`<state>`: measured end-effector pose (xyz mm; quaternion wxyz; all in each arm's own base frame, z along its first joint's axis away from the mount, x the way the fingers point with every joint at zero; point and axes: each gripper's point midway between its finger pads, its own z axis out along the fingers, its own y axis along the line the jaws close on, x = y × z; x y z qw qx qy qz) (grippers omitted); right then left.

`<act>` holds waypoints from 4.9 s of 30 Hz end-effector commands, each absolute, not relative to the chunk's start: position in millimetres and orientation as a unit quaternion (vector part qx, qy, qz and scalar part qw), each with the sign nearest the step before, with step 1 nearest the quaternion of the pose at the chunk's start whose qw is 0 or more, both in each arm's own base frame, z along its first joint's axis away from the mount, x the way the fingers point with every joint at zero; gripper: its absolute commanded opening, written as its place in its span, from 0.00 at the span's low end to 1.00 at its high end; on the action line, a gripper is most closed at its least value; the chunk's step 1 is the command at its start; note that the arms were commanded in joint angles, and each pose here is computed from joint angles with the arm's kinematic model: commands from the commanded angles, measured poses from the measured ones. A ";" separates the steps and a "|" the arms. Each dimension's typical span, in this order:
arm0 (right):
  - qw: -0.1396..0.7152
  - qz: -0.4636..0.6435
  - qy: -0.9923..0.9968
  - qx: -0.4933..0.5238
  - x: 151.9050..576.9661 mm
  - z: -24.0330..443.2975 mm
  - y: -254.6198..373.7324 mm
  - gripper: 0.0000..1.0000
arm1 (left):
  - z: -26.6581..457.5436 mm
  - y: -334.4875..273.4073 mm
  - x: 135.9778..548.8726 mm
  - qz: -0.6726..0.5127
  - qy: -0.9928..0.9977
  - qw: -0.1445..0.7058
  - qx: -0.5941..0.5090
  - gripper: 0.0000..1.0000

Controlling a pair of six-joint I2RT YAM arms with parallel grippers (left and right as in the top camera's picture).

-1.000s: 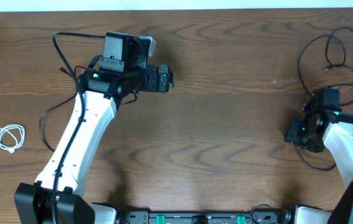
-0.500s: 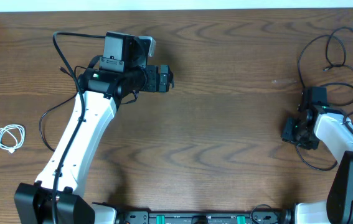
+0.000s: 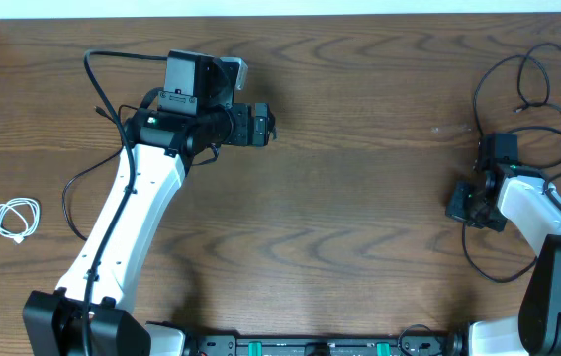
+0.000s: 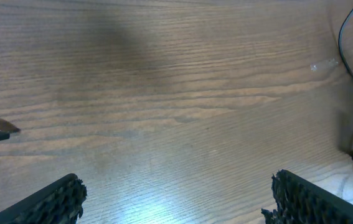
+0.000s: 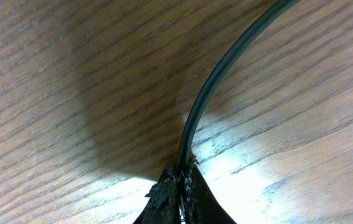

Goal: Untangle cables

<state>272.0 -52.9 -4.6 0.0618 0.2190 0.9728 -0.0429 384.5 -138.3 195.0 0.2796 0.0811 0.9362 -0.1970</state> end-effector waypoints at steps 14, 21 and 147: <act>0.152 -0.065 0.963 0.214 353.9 62.3 -75.9 0.01 | 200.1 -137.2 382.8 -0.192 0.934 0.287 0.086 0.96; 0.263 -0.068 0.934 0.232 410.3 119.4 -97.9 0.01 | 200.1 -137.2 382.8 -0.192 0.934 0.287 0.086 0.96; 0.168 0.100 0.981 0.008 335.7 152.6 57.4 0.99 | 200.4 -137.6 384.2 -0.193 0.934 0.290 0.086 0.96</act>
